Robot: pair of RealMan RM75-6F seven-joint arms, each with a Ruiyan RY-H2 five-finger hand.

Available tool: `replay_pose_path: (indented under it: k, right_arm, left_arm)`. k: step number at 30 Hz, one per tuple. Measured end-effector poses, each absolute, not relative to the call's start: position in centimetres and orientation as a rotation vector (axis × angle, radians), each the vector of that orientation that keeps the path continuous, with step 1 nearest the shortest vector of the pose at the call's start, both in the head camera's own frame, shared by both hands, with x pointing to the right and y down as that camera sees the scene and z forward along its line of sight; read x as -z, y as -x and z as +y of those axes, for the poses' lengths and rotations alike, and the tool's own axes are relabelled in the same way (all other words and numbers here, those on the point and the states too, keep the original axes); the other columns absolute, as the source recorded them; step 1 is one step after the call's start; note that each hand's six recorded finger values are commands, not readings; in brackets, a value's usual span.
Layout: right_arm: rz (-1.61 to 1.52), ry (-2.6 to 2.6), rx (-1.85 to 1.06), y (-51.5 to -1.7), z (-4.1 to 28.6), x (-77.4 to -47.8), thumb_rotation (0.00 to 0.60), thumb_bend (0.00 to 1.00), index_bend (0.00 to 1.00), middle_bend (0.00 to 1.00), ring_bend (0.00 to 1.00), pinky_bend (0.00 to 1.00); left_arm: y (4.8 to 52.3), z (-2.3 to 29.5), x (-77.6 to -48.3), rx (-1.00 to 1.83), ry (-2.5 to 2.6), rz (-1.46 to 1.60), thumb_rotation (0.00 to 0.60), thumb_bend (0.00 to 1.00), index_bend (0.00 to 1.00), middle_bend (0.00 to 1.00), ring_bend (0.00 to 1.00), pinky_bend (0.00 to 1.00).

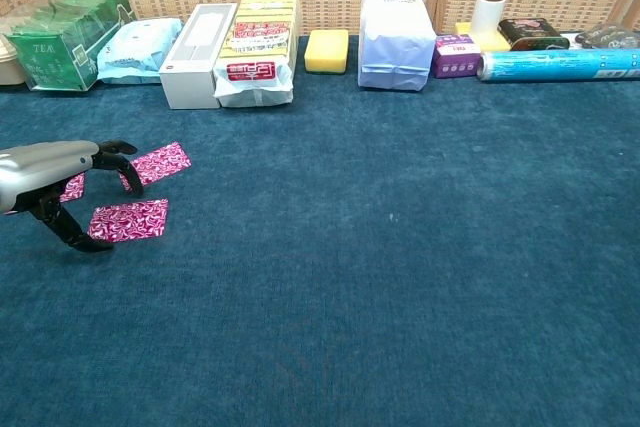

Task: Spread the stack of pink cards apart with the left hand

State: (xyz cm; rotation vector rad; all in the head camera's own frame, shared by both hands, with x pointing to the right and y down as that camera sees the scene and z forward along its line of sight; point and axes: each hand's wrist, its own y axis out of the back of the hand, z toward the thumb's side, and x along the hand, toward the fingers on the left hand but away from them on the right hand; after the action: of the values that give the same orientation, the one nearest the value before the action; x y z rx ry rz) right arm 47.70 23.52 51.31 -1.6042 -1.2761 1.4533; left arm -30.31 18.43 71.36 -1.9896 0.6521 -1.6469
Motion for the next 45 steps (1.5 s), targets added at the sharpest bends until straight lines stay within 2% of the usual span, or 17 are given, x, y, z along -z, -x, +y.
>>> replay_pose_path:
  k: [16, 28, 45]
  right_arm:
    - [-1.284, 1.602, -1.446, -47.82, 23.55, -51.11, 0.600, 0.00, 0.08, 0.00, 0.00, 0.00]
    - [-1.290, 1.600, -1.438, -47.83, 23.48, -51.06, 0.600, 0.00, 0.08, 0.00, 0.00, 0.00]
    - [-1.293, 1.599, -1.438, -47.83, 23.52, -51.12, 0.600, 0.00, 0.06, 0.00, 0.00, 0.00]
  left_arm:
    - [30.19, 18.38, -71.79, 1.669, 1.964, 0.638, 0.600, 0.20, 0.28, 0.00, 0.00, 0.08]
    - [30.09, 18.59, -71.94, 1.683, 1.965, 0.618, 0.600, 0.24, 0.39, 0.00, 0.00, 0.08]
    - [30.01, 18.63, -71.58, 1.667, 1.961, 0.621, 0.600, 0.25, 0.43, 0.00, 0.00, 0.08]
